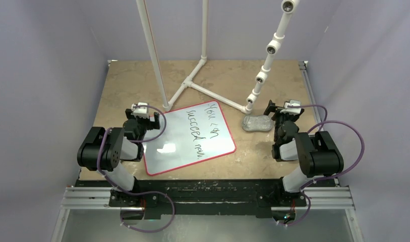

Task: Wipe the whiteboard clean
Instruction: Pick up the whiteboard eraser from the center of the board.

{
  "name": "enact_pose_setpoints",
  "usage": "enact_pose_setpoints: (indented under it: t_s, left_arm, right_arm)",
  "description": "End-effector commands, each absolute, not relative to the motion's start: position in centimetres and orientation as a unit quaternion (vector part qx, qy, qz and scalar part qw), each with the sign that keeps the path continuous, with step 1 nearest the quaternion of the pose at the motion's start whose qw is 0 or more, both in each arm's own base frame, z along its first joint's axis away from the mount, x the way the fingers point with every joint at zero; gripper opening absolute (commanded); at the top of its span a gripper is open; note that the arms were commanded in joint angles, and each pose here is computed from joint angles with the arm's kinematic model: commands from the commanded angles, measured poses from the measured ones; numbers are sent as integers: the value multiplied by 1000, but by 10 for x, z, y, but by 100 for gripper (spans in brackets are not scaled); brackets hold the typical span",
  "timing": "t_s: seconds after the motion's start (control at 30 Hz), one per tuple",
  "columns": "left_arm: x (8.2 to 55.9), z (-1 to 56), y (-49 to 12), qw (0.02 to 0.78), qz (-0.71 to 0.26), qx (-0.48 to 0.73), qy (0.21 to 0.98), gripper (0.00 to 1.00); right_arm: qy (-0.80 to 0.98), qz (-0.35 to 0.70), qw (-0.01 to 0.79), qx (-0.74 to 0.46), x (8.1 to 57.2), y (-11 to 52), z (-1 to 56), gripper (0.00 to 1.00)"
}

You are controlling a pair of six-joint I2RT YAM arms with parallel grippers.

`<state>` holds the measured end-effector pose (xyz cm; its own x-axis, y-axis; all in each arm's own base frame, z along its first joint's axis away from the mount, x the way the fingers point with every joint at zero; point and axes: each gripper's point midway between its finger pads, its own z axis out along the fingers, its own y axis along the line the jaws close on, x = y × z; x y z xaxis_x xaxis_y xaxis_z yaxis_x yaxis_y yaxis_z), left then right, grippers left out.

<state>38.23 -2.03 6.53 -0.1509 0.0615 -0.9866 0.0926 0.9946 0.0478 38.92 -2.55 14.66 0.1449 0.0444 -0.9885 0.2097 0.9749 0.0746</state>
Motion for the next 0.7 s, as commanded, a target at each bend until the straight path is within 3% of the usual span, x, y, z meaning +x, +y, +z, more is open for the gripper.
enact_pose_setpoints:
  t_s: [0.0,0.3,0.43,0.57,0.67]
  left_arm:
    - [388,77,-17,667,-12,40,744,99]
    - [396,84,-9,667,0,22,745,99]
    - [420,83,-3,585,10,18,811,99]
    - [434,93,-10,515,4,67,854,99]
    - [428,107,-16,506,-11,78,859,99]
  right_arm:
    - [624,-49,774,99,391,-24,167,99]
    - [600,-67,780,162,375,-43,173,99]
    - [570,-63,803,163,355,-43,189,99]
    - [621,-73,717,307,362,-67,180,99]
    - [629,-39,715,304,366,-57,208,99]
